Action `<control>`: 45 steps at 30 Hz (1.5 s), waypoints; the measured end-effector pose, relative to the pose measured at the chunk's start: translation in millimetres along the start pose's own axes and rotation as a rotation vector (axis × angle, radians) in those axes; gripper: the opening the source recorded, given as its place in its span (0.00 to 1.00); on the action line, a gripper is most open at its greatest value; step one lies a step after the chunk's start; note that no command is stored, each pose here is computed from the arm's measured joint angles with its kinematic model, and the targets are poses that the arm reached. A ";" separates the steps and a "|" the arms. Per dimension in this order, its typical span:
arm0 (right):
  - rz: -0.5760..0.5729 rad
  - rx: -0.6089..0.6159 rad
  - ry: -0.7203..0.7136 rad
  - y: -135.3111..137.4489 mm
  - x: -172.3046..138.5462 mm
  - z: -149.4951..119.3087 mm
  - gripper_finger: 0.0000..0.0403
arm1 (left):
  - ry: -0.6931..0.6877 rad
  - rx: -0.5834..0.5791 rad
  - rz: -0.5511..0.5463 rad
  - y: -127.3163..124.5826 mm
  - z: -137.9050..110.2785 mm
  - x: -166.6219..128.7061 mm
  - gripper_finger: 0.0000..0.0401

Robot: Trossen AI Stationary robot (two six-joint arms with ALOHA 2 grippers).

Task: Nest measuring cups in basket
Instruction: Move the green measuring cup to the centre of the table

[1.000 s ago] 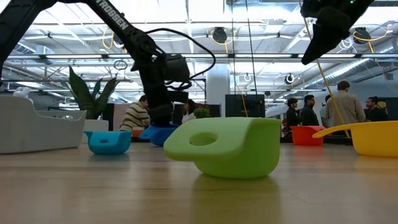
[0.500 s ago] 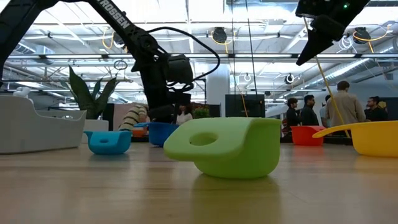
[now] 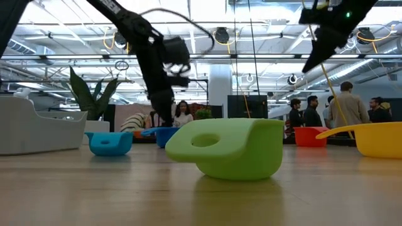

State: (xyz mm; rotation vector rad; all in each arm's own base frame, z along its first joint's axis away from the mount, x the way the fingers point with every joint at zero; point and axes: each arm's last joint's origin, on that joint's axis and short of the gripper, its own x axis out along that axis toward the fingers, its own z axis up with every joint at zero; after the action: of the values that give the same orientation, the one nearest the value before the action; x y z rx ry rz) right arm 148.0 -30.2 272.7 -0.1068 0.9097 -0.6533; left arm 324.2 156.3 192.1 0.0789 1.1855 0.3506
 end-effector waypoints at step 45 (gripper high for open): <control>0.046 0.248 0.120 -51.5 66.0 -3.2 0.49 | -0.133 -0.026 -0.027 -139.0 -38.3 -168.9 0.47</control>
State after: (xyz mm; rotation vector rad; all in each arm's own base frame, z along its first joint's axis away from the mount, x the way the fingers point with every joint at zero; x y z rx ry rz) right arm 149.6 -108.4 242.7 0.1763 0.9366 -0.7308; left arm 265.1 -31.6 294.5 0.0624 1.0495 0.3316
